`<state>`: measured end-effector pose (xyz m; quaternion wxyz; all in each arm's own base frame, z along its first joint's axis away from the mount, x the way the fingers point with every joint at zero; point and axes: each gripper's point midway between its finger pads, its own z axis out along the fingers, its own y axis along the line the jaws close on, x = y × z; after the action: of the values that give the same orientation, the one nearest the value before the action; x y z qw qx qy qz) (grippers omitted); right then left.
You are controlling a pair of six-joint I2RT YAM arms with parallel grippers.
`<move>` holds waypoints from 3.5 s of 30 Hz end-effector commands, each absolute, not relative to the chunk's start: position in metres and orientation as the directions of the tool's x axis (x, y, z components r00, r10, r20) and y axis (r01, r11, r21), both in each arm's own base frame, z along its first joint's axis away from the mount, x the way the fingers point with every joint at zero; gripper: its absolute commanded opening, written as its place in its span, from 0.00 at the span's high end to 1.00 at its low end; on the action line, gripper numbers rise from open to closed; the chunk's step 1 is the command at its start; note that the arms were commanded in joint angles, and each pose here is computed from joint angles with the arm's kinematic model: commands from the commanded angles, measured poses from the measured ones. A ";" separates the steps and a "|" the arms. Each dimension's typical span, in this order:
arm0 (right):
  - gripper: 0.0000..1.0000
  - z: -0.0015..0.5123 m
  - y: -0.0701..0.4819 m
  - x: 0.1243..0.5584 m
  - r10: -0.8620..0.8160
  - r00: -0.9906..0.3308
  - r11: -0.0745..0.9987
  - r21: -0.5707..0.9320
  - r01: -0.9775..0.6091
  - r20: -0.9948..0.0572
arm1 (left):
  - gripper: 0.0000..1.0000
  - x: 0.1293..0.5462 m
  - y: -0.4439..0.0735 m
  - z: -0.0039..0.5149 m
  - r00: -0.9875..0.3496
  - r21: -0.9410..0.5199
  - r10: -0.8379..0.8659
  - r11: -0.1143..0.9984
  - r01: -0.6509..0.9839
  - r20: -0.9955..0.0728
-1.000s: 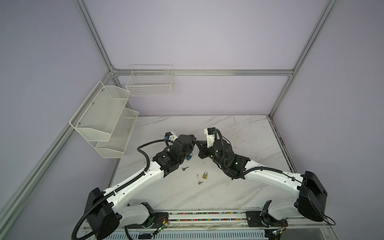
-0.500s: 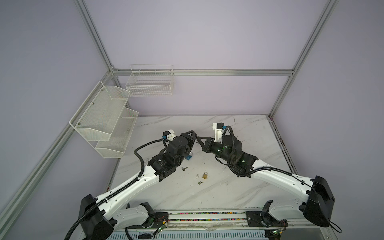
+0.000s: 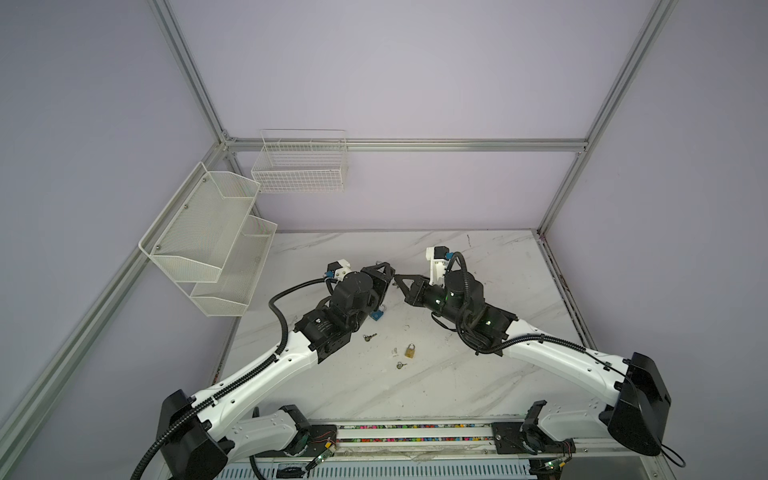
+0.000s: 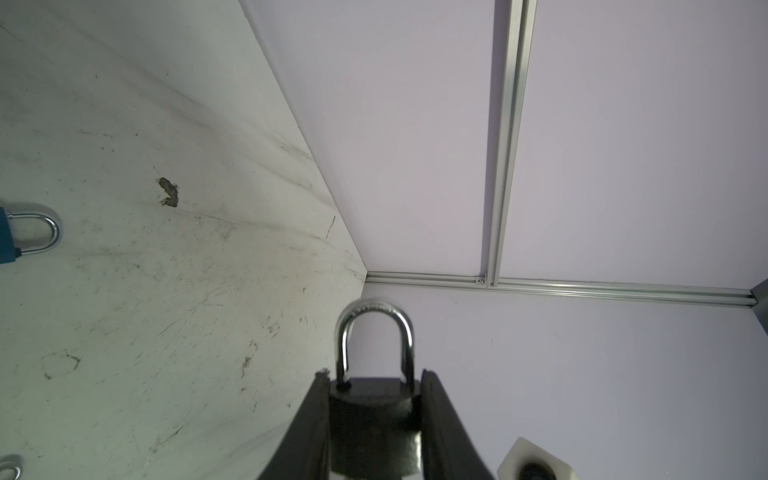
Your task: Unlock with the key
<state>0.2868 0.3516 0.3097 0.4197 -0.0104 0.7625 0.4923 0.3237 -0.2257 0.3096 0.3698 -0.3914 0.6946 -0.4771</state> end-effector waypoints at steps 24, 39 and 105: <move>0.19 0.304 0.273 0.269 0.132 -0.596 0.803 0.438 -0.404 -0.792 | 1.00 0.301 -0.198 0.283 -0.496 -0.436 -0.268 0.862 0.260 -0.826; 0.14 0.323 0.275 0.264 0.011 -0.670 0.833 0.377 -0.404 -0.743 | 1.00 0.294 -0.254 0.274 -0.156 -0.025 0.115 0.722 0.691 -0.981; 0.05 0.292 0.235 0.307 0.097 -0.665 0.933 0.300 -0.197 -0.740 | 1.00 0.378 -0.226 0.251 -0.415 -0.169 -0.062 0.960 0.225 -0.908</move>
<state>0.2964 0.2389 0.2877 0.3775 -0.0677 0.9080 0.1684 0.3507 -0.2402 0.2128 0.5324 0.1737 0.8171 -0.1365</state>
